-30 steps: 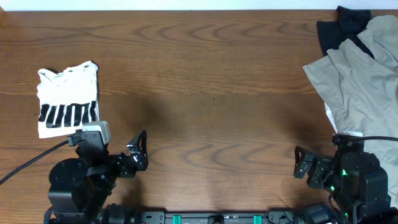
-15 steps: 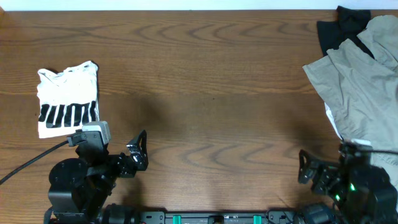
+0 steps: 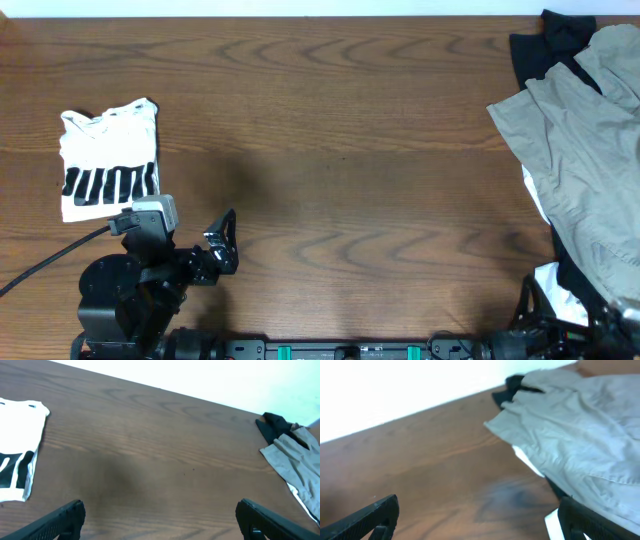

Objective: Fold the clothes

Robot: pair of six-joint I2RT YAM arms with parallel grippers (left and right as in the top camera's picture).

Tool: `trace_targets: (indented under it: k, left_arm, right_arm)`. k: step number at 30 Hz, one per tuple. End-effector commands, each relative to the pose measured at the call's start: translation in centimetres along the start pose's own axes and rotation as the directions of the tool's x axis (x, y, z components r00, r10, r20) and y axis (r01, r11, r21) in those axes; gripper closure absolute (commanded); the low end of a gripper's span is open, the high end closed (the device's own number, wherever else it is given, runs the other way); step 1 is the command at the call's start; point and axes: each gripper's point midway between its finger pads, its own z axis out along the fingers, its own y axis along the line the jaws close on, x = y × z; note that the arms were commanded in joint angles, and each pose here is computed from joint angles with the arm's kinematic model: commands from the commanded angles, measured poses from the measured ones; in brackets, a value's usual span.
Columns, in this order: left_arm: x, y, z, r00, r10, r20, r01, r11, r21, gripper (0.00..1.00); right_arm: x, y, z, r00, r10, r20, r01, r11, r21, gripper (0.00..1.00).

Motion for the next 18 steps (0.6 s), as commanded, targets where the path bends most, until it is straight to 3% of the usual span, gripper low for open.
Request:
trace_targets:
  k: [1, 11, 18]
  left_arm:
    - [0.0, 0.2, 0.0, 1.0, 0.007, 0.003, -0.007, 1.0, -0.012, 0.02]
    - [0.0, 0.2, 0.0, 1.0, 0.007, 0.003, -0.007, 1.0, -0.012, 0.02]
    - [0.0, 0.2, 0.0, 1.0, 0.007, 0.003, -0.007, 1.0, -0.012, 0.02]
  right_arm:
    - [0.5, -1.3, 0.7, 1.0, -0.008, 0.024, 0.006, 0.996, 0.085, 0.01]
    - [1.7, -2.2, 6.7, 0.998, -0.011, 0.061, 0.001, 0.987, 0.161, 0.01]
    - [3.4, -1.5, 12.8, 0.99, 0.007, 0.14, -0.024, 0.993, 0.117, 0.01]
